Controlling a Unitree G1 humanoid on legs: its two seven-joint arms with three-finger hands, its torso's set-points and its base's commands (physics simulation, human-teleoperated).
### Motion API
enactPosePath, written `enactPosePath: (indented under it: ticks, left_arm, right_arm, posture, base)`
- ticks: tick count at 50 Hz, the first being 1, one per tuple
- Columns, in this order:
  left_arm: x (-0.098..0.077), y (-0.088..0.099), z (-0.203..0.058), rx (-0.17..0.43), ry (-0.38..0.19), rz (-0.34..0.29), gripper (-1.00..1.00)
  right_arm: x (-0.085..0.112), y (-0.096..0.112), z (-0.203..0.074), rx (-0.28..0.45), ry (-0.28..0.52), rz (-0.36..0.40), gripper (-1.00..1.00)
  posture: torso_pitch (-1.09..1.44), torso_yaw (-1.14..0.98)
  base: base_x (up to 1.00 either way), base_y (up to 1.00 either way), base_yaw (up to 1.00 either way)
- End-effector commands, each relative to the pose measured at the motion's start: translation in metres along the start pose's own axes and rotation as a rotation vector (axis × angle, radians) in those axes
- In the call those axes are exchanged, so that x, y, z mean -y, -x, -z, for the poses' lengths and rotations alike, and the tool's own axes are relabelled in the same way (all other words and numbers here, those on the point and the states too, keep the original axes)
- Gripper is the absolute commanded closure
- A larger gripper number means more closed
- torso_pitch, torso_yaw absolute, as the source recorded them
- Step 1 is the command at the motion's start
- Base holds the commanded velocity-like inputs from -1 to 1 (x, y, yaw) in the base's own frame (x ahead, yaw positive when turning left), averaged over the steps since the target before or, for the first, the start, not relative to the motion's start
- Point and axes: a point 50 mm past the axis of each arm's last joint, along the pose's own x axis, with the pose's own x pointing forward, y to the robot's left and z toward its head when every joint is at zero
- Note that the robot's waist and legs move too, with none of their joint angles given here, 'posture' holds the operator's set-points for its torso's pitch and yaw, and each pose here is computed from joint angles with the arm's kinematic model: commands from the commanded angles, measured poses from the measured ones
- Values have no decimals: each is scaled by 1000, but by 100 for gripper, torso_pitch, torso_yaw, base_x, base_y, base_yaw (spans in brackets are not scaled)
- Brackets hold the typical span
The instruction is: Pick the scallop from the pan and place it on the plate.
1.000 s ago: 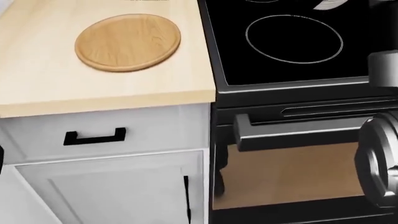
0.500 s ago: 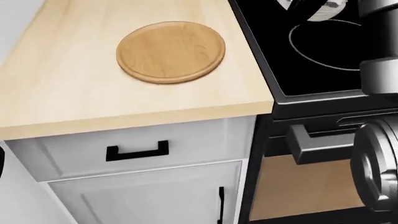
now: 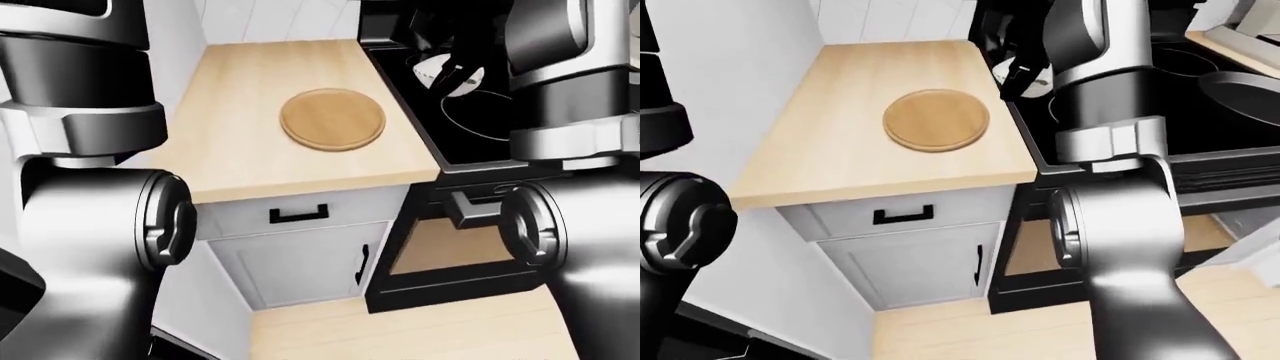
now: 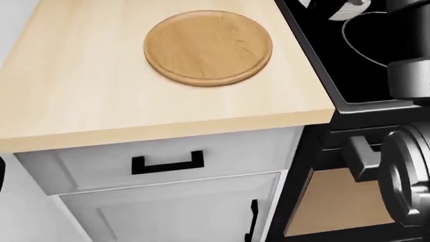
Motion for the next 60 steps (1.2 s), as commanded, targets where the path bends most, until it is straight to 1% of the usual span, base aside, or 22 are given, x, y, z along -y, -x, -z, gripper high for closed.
enactPosePath:
  ticks: [1, 23, 60]
  left_arm:
    - [-1, 10, -27, 114, 0, -3, -100]
    - [-1, 10, -26, 114, 3, -4, -100]
    - [-2, 10, -27, 115, 2, -7, -100]
  right_arm:
    - [19, 21, -7, 23, 16, 106, 100]
    - [18, 21, -6, 12, 30, 108, 100]
    - [18, 21, -11, 27, 31, 93, 100]
  posture:
    - [0, 0]
    - [0, 0]
    - [0, 0]
  base:
    - [0, 0, 0]
    - [5, 0, 0]
    - [16, 0, 0]
